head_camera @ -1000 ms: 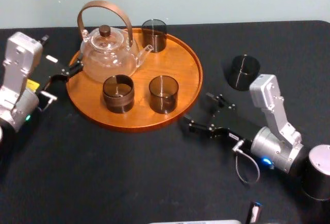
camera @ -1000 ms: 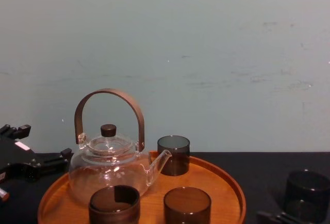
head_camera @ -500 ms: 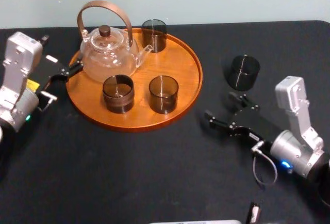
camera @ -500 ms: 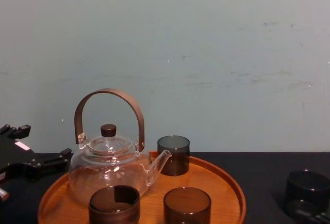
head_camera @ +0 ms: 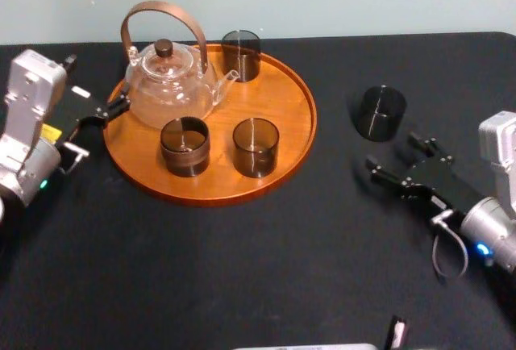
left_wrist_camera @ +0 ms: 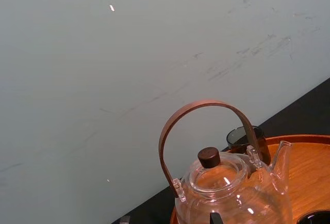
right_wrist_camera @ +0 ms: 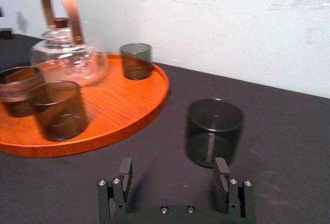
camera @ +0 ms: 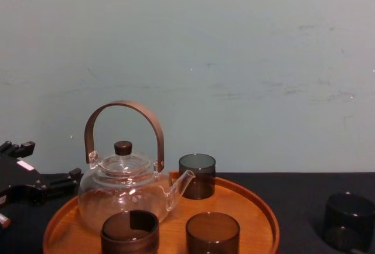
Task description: Pick up the glass from the table and place it on the tray.
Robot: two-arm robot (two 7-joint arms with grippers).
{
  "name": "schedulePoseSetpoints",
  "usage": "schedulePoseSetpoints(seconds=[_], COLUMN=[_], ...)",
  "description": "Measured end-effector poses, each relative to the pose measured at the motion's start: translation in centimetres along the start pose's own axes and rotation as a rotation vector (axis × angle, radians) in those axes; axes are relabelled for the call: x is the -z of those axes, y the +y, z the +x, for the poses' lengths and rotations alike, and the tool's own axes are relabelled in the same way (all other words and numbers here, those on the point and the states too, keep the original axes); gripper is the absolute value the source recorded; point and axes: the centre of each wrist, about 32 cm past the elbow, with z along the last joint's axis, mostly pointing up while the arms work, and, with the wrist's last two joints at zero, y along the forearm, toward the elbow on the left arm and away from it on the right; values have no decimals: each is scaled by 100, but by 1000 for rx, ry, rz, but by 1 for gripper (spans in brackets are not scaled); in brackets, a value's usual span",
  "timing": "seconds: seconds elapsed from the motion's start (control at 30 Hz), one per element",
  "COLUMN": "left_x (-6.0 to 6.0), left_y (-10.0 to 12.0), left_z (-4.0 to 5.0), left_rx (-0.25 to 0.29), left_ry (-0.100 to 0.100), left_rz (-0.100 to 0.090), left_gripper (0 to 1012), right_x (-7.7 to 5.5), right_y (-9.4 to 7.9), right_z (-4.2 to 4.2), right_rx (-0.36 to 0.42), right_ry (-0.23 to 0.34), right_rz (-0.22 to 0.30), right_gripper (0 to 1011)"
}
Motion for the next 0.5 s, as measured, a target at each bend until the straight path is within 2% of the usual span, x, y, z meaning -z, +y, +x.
schedulePoseSetpoints(seconds=[0.17,0.23,0.33,0.5], left_x=[0,0,0,1], left_y=[0,0,0,0], left_z=[0,0,0,0], left_rx=[0,0,0,0], left_ry=[0,0,0,0], left_rz=[0,0,0,0], left_gripper=[1001,1001,1001,1001], right_x=[10,12,12,2], right_y=[-23,-21,7,85], right_z=[122,141,237,327], right_rx=[58,65,91,91], right_ry=[-4,-3,-2,-1], right_rz=[-7,-8,-7,-2], right_gripper=[1002,1002,1002,1003])
